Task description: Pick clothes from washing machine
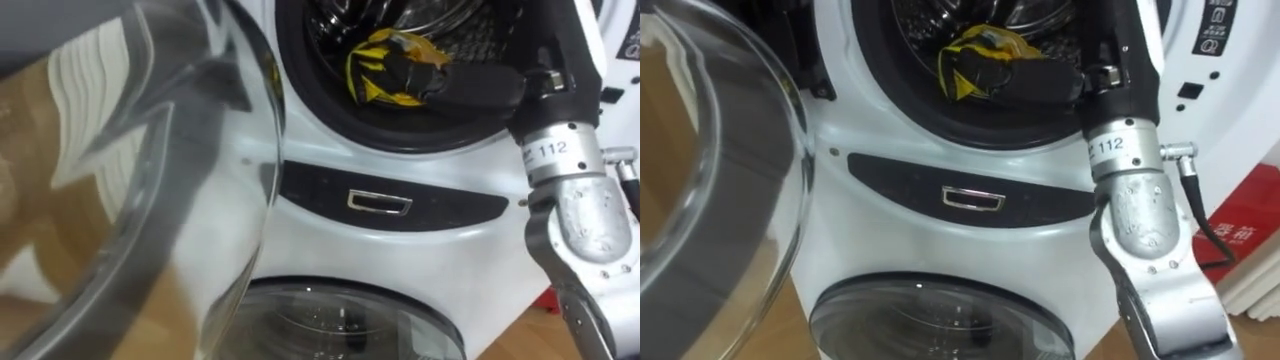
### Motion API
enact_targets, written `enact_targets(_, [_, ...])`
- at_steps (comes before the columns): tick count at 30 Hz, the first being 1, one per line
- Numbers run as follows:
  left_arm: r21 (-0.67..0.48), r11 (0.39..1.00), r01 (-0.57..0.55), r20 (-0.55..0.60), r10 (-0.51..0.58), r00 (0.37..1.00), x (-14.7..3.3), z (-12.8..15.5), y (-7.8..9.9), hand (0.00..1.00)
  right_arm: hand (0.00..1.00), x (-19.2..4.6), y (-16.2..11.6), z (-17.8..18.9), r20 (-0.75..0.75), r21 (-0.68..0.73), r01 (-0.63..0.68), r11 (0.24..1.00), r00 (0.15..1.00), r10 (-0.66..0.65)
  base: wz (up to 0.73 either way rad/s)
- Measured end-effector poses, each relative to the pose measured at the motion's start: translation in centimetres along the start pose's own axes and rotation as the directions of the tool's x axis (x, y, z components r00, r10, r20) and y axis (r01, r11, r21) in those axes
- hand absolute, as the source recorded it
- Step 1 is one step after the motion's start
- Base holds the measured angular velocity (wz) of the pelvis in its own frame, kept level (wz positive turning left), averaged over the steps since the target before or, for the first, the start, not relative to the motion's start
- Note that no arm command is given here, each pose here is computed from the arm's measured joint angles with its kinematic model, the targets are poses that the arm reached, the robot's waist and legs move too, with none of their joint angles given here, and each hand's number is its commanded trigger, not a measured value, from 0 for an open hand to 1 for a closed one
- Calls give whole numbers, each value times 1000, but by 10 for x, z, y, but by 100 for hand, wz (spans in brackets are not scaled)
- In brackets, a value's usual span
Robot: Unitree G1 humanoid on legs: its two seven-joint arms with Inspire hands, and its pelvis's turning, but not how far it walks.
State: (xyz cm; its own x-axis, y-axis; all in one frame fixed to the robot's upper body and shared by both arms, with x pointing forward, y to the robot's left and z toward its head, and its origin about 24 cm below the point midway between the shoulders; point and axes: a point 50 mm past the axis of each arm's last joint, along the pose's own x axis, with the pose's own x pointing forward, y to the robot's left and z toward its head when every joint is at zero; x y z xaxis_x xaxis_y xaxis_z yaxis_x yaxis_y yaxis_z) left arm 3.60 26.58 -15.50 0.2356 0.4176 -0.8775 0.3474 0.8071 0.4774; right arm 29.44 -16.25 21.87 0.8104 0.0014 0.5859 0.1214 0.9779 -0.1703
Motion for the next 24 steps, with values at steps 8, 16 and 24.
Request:
enact_targets(8, [-16, 1000, 19, -39, -19, 999, 0, -3, -2, 0, 0, 12, -1, 1, 21, -205, -19, 979, 999, 24, 4])
enact_targets(16, [-13, 1000, 19, -43, -20, 999, 2, 5, 7, 0, 0, 29, -9, -41, -205, -409, -212, 887, 969, 137, 5])
enact_targets(24, [1, 1000, 25, -105, -25, 994, 2, -7, 16, 0, 0, 45, -22, -77, -495, -461, -448, 766, 846, 197, 11])
